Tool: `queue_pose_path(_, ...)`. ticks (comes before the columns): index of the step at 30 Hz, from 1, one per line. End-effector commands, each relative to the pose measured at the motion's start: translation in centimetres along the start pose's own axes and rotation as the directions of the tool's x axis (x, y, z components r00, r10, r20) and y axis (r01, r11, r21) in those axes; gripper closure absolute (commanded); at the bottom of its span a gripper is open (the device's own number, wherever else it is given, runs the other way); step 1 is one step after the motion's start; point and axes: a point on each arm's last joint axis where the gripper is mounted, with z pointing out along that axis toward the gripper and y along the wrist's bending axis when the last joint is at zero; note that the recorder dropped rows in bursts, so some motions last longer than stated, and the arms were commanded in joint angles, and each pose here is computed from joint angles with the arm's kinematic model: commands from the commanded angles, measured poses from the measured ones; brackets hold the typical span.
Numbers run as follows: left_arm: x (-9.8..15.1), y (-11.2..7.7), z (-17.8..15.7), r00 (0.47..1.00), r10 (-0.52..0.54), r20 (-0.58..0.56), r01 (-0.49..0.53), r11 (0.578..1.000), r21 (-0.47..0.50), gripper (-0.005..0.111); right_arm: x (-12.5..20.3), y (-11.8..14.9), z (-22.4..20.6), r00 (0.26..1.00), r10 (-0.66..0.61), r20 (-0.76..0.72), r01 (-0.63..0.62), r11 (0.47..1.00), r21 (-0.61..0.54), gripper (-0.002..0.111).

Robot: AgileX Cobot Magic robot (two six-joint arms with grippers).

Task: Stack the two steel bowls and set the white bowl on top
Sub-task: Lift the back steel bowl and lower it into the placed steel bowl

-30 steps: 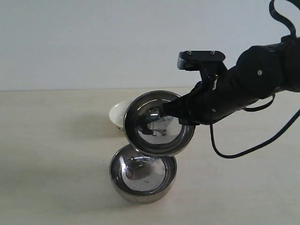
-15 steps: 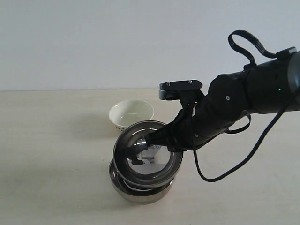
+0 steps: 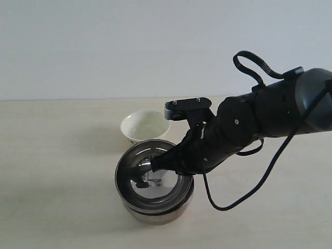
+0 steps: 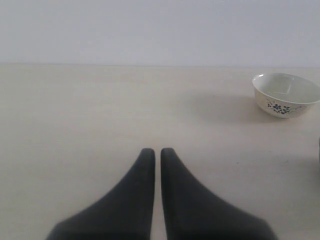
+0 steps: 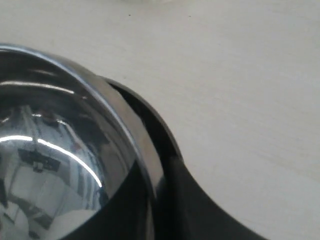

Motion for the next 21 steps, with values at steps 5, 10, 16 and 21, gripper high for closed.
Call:
queue_pose_path(5, 0.0, 0.0, 0.0, 1.000, -0.004, 0.007, 0.004, 1.000, 0.005, 0.103, 0.2, -0.1, 0.7, 0.999, -0.050, -0.005, 0.050, 0.999, 0.003, 0.108)
queue_pose_path(10, 0.0, 0.0, 0.0, 1.000, -0.004, 0.007, 0.004, 1.000, 0.005, 0.103, -0.1, 0.0, 0.6, 0.998, -0.056, 0.023, 0.056, 0.998, 0.001, 0.108)
queue_pose_path(16, 0.0, 0.0, 0.0, 1.000, -0.004, 0.007, 0.004, 1.000, 0.005, 0.103, -0.6, 0.1, -0.1, 0.996, -0.060, 0.063, 0.061, 0.998, -0.003, 0.096)
queue_pose_path(21, 0.0, 0.0, 0.0, 1.000, -0.004, 0.007, 0.004, 1.000, 0.005, 0.103, -0.9, 0.2, -0.8, 0.995, -0.061, 0.082, 0.062, 0.998, -0.007, 0.059)
